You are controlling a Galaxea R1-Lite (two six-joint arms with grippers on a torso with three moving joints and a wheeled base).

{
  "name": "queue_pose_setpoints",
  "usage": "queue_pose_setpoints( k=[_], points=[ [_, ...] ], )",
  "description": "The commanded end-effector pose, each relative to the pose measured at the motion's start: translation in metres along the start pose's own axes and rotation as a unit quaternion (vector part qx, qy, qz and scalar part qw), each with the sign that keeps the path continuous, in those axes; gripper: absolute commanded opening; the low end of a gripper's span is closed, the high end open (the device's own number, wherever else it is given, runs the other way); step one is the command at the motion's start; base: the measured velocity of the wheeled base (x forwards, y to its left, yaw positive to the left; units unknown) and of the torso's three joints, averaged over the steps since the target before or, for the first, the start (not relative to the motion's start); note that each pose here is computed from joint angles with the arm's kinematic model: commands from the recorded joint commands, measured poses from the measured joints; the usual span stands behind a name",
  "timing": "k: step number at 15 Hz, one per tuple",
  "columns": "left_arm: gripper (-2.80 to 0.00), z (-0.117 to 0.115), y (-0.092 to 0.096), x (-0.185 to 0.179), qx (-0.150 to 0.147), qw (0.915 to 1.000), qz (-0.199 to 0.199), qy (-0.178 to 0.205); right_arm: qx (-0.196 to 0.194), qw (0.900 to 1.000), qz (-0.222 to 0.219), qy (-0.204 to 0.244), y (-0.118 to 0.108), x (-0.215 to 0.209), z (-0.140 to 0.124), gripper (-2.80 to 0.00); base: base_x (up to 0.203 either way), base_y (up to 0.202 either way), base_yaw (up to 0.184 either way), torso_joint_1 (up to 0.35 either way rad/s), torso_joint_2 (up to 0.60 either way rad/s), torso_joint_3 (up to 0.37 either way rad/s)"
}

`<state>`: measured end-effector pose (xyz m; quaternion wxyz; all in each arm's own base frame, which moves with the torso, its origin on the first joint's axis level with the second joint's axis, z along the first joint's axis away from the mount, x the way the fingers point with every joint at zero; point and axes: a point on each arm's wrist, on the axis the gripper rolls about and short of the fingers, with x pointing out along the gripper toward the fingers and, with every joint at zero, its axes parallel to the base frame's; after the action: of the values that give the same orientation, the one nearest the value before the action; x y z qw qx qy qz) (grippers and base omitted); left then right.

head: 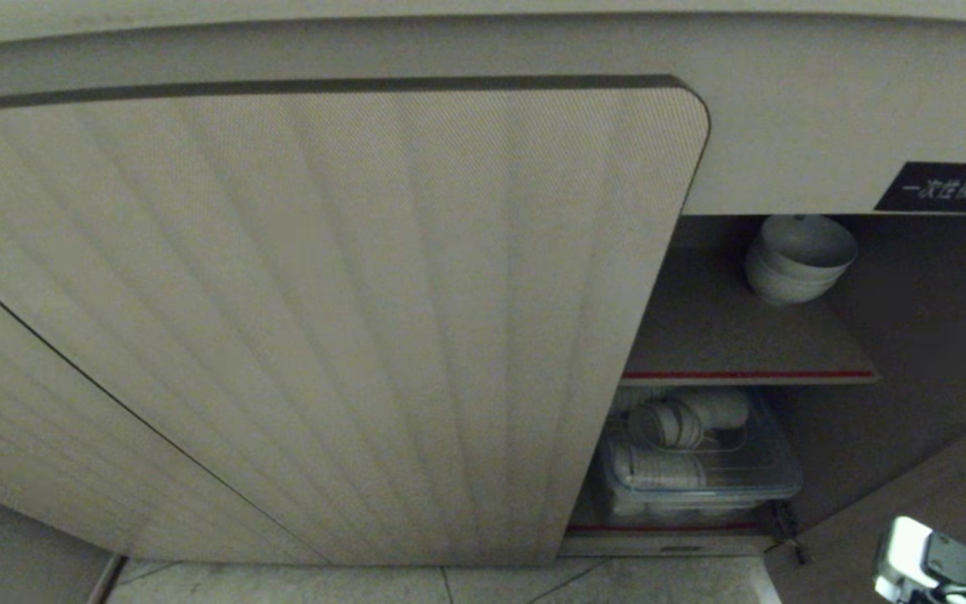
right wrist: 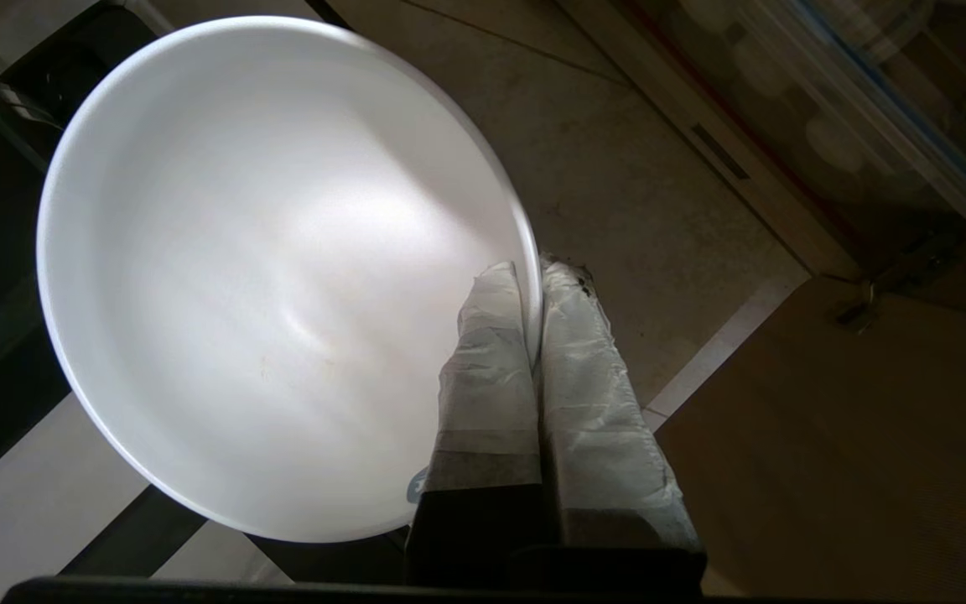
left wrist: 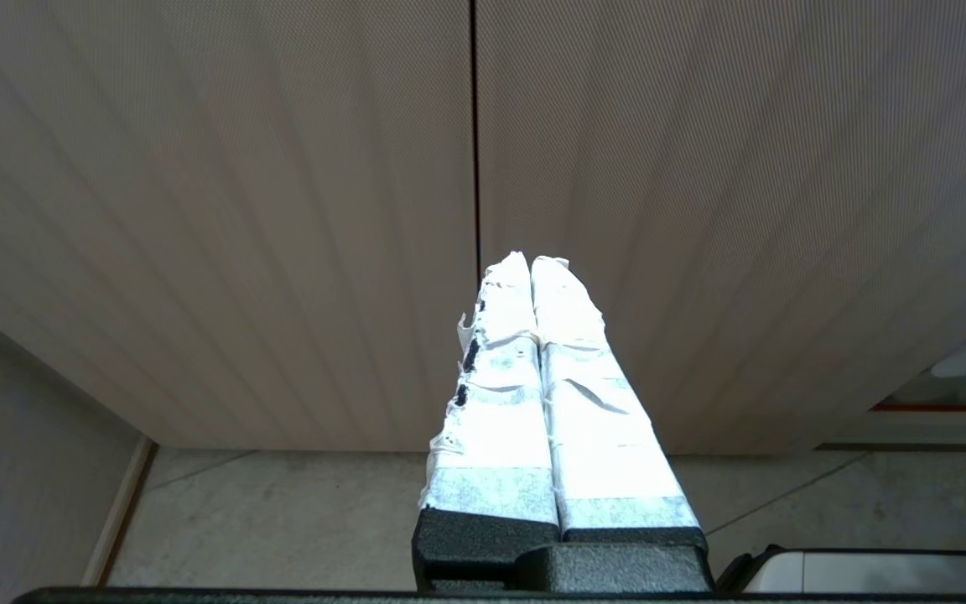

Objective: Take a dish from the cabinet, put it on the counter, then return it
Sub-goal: Place it on the table

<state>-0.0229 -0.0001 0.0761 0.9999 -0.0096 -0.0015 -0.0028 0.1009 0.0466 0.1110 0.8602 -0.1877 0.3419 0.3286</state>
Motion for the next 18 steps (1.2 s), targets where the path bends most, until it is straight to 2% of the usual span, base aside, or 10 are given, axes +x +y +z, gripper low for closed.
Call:
queue_pose_setpoints(
  k=[1,5,18],
  points=[
    [-2.80,0.0000,0.0000,0.0000,0.000,1.0000,0.000,0.000,-0.002,1.000,0.001,0.000,0.0001,0.0003,0.0002,-2.80,0.000,0.000,0.000,0.006,-0.03,-0.025],
    [-2.80,0.0000,0.0000,0.0000,0.000,1.0000,-0.001,0.000,-0.002,1.000,0.002,0.001,0.0001,0.0006,0.0001,-2.80,0.000,0.000,0.000,0.048,-0.21,-0.237],
    [-2.80,0.0000,0.0000,0.0000,0.000,1.0000,-0.001,0.000,-0.008,0.999,0.051,-0.015,0.0038,0.0009,0.0017,-2.80,0.000,0.000,0.000,0.190,-0.50,-0.285]
  ],
)
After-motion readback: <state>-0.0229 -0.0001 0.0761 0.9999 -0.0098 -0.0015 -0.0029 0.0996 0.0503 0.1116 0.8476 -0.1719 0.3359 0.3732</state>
